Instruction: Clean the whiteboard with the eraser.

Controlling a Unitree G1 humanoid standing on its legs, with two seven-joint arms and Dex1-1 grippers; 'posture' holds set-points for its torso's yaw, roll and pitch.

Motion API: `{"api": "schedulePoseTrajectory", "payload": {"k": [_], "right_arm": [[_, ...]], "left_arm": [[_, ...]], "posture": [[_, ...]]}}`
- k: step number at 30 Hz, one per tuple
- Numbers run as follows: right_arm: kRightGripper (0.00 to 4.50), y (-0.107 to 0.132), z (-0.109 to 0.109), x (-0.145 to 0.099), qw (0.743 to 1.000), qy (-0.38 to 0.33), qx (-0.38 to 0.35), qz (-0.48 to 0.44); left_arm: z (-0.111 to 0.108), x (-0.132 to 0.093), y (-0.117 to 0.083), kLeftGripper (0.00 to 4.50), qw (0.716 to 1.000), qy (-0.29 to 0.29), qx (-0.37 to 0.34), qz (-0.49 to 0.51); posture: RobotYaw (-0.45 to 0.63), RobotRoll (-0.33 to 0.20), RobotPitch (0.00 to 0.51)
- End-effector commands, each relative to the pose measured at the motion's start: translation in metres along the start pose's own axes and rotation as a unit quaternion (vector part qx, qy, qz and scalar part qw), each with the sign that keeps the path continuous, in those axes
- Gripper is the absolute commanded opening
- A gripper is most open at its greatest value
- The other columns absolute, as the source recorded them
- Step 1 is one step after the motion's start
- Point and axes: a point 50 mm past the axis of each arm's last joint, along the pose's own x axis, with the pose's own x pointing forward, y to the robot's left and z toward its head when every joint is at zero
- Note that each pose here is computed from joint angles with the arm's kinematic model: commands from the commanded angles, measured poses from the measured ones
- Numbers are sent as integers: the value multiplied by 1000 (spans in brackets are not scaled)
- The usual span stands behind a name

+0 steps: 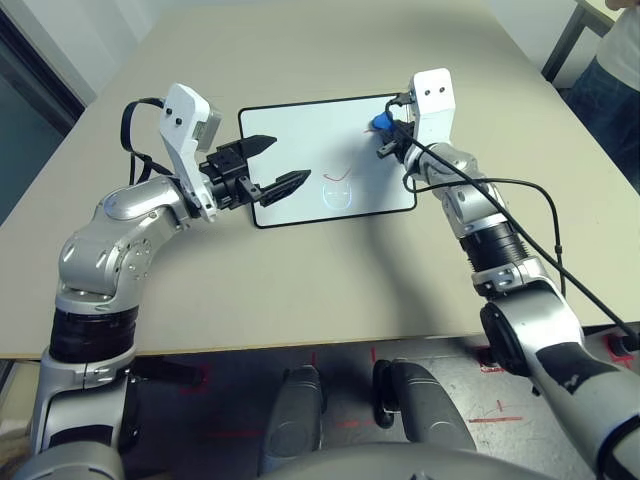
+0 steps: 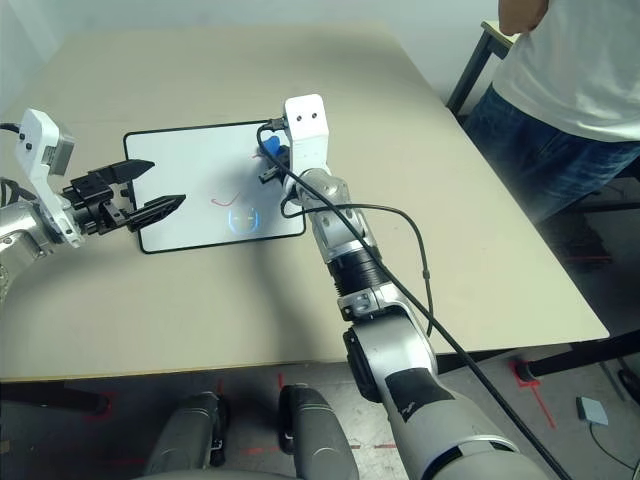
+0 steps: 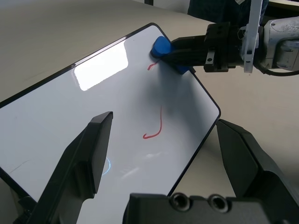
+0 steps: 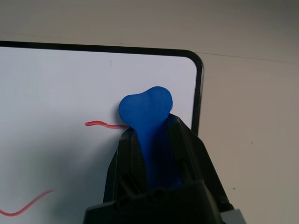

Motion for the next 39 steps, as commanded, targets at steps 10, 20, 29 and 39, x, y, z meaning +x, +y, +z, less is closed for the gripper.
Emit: {"api": "schedulePoseTrajectory", "payload": {"k": [10, 20, 29, 39], "right_arm": [[850, 39, -31, -1, 995, 78, -2, 68], [834, 21, -21, 2, 997, 65, -16, 36], [832, 15, -11, 9, 998, 46, -18, 30], [818, 67, -25, -1, 989, 68, -29, 125]], "left_arm": [[2, 0, 1, 4500, 1000, 2, 4, -1], [3, 0, 1, 4500, 1000, 1, 5, -1], [4, 3, 0, 4500, 1000, -4, 5, -3], [3, 2, -2, 4500, 1000, -3, 3, -2]], "posture": [[125, 0, 130], [126, 0, 127], [122, 0, 120], [132, 0, 129]]}}
